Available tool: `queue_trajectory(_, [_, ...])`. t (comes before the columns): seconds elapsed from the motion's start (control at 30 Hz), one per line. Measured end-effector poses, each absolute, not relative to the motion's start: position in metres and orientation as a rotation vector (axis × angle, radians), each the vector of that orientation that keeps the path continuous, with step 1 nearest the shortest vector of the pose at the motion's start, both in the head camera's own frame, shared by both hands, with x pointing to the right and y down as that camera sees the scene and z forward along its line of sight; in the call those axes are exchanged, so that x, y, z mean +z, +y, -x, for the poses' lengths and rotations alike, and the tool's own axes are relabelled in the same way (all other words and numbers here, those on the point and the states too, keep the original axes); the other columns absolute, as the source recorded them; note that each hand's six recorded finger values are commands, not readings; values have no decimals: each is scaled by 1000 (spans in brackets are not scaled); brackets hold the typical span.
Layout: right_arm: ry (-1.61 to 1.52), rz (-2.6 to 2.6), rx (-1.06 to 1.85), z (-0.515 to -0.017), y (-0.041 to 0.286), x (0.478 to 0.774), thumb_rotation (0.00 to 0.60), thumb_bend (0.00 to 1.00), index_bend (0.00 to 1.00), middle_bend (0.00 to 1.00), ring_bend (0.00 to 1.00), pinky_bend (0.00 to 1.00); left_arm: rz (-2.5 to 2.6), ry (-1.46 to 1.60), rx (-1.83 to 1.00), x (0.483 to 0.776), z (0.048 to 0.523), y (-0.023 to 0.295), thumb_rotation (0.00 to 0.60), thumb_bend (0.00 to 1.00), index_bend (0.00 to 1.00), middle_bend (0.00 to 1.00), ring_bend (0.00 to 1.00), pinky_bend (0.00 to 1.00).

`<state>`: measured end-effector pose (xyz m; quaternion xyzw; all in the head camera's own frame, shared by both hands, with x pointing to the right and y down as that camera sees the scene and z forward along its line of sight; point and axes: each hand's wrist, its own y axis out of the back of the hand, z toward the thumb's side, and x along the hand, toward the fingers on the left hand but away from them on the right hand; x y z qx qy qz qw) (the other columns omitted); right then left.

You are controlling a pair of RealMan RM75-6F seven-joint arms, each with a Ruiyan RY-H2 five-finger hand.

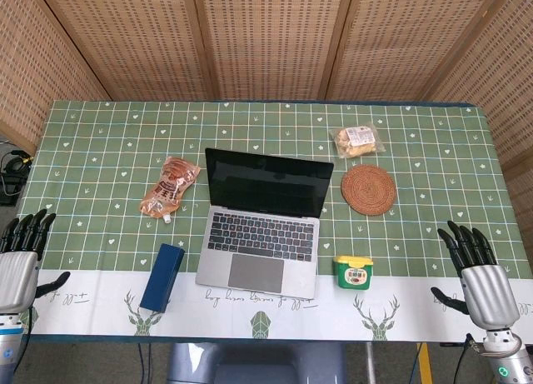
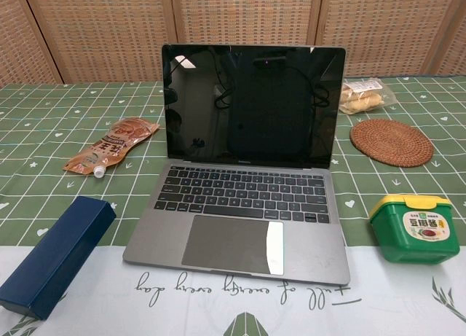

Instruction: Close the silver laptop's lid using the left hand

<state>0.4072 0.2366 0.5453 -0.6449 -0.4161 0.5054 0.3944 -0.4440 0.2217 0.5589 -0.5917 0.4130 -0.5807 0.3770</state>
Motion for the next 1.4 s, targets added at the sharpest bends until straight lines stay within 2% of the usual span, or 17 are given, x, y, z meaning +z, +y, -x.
queue_trajectory(0.63, [-1062, 1640, 1282, -409, 236, 545, 600, 96, 0, 0, 0, 0, 1530, 1036, -1494, 562, 442, 221, 600, 146, 0, 0, 0, 0])
queue_trajectory(1.0, [-1089, 1639, 1298, -416, 228, 547, 600, 97, 0, 0, 0, 0, 1567, 1005, -1486, 569, 428, 205, 600, 212, 0, 0, 0, 0])
queue_trajectory(1.13, [-1093, 1640, 1309, -418, 227, 548, 600, 96, 0, 0, 0, 0, 1593, 958, -1448, 574, 408, 182, 600, 295, 0, 0, 0, 0])
queue_trajectory(1.23, [-1100, 1641, 1328, -422, 225, 551, 600, 96, 0, 0, 0, 0, 1626, 917, -1405, 578, 387, 162, 600, 419, 0, 0, 0, 0])
queue_trajectory(1.4, [-1122, 1639, 1359, -430, 220, 554, 600, 97, 0, 0, 0, 0, 1679, 841, -1328, 584, 347, 125, 600, 738, 0, 0, 0, 0])
